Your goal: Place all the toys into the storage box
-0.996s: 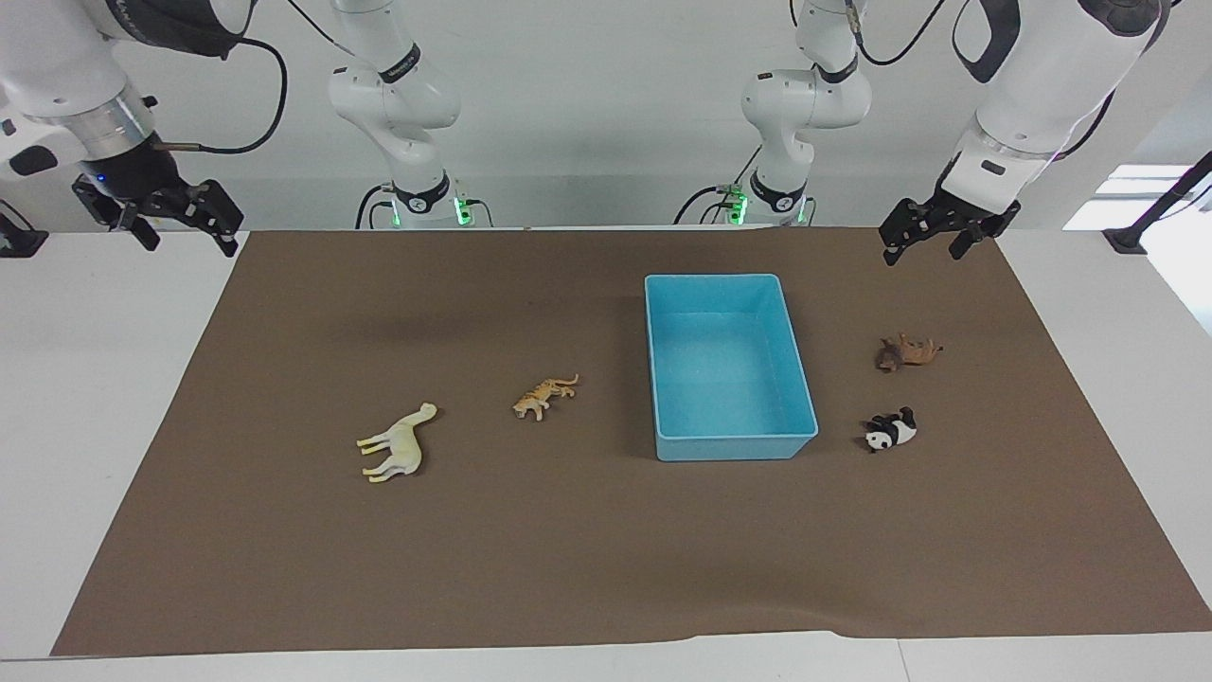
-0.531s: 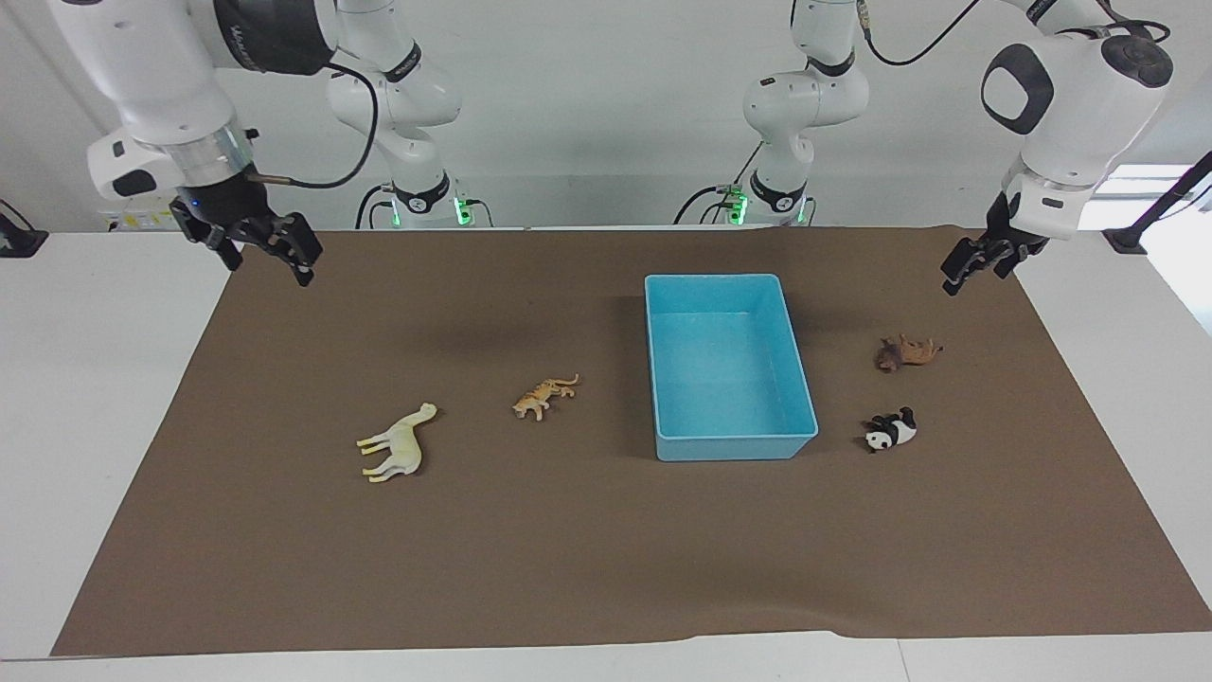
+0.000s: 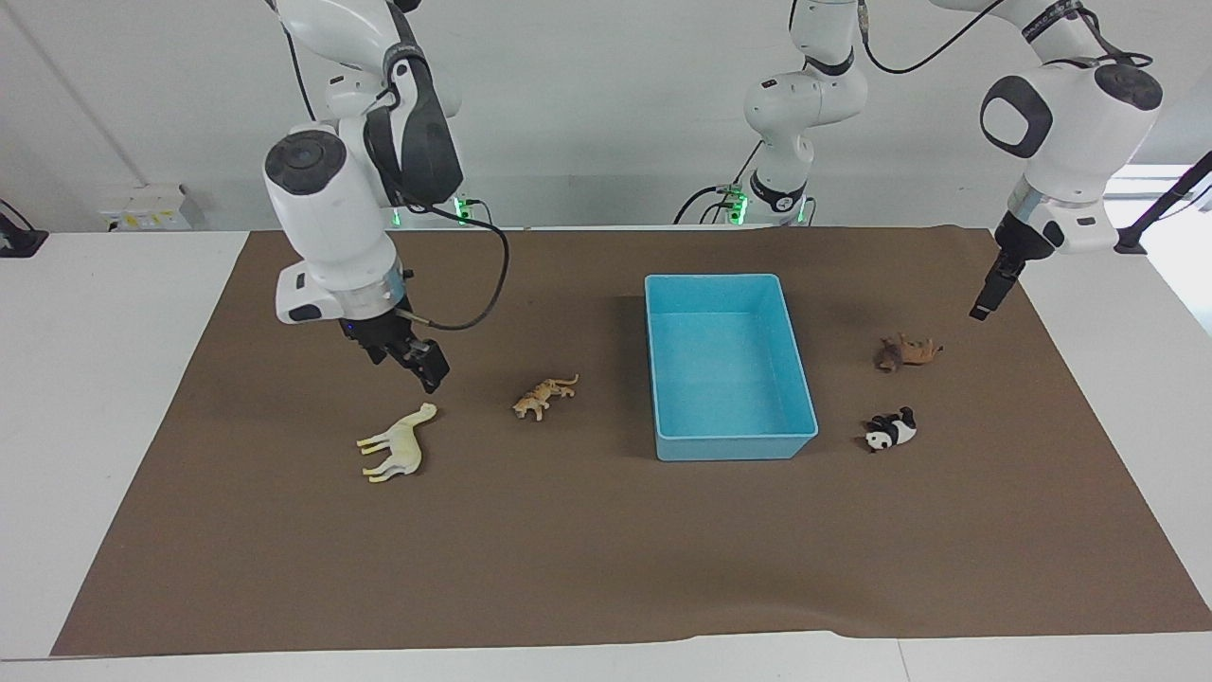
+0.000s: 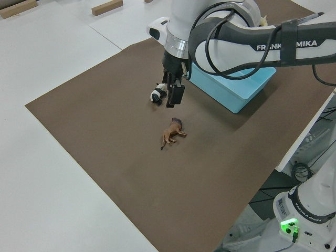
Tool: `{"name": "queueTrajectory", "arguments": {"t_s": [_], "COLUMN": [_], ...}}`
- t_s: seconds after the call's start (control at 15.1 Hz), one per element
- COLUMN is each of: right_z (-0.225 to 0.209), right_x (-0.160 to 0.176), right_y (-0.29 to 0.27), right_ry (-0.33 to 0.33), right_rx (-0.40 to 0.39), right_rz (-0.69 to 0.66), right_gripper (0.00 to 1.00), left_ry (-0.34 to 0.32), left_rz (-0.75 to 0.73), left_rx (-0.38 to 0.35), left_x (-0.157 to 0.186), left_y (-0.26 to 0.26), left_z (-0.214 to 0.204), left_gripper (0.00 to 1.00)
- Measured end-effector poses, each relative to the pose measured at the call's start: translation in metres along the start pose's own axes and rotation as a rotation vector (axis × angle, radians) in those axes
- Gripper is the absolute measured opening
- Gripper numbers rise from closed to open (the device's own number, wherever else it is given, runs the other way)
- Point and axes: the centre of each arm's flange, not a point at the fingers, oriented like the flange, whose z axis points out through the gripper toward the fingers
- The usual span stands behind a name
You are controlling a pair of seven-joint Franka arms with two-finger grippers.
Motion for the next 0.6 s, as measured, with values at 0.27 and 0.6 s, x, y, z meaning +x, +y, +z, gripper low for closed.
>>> {"name": "queueTrajectory", "arguments": {"t_s": [0.27, 0.6], "right_z": [0.025, 0.065], "right_x": [-0.032, -0.089], "right_y": [-0.045, -0.098], "right_ry": [-0.019, -0.031], "right_rx": [0.056, 0.043], "right_rz": [0.149, 0.244], "right_gripper": [1.00, 1.00], "left_ry": [-0.005, -0.004], "left_rz": [-0.149, -0.245], "left_rx": [0.001, -0.006], "left_x": [-0.012, -0.029], "left_y": [0.000, -0.015], "left_z": [0.046, 0.098], "left_gripper": [1.00, 1.00]}}
